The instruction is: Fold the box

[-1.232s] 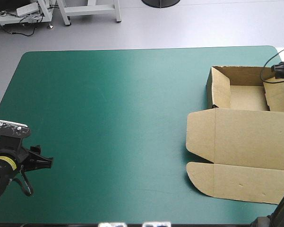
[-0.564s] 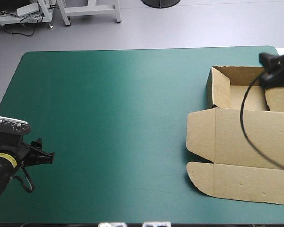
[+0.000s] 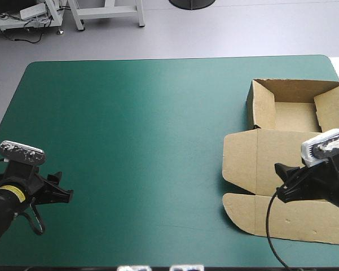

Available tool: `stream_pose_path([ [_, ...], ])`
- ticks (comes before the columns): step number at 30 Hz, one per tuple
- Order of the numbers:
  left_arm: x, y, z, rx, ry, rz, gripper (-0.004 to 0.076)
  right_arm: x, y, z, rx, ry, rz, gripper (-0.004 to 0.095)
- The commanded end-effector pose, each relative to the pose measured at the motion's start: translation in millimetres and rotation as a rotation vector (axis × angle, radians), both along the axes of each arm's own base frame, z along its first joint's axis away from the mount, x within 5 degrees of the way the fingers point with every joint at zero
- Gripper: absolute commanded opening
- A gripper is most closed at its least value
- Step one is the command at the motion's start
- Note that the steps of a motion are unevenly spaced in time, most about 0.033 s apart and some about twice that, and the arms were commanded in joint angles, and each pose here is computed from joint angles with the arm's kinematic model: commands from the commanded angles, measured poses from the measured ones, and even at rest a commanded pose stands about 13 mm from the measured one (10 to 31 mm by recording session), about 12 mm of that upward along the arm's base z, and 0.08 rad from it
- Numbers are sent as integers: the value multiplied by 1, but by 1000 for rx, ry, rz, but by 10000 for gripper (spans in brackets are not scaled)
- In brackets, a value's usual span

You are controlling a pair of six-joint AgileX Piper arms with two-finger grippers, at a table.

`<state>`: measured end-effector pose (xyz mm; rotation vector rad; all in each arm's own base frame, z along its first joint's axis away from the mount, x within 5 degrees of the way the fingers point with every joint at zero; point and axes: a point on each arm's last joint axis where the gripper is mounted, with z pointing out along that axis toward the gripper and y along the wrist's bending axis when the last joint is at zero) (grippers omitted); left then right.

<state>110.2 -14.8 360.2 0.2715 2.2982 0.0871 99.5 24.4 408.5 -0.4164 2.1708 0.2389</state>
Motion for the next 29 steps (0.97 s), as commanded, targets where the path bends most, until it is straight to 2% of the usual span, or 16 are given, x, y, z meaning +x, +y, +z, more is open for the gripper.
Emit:
stream_pose_path([
  [1,-1,-1,9,-14,-41,-14,395,5,6,-7,61,-24,59,569],
  [5,-4,-2,4,-12,16,-31,395,6,9,-24,52,30,105,497],
  [8,-4,-2,-2,-6,46,-31,395,5,11,-37,12,89,137,481],
  [15,-5,-3,-16,3,102,-29,395,2,1,-61,-98,243,41,477],
  [23,-4,-4,-38,4,168,-22,395,3,0,-63,-74,260,2,475],
  [29,0,-7,-41,-28,122,-43,395,5,-1,-71,-89,267,3,475],
])
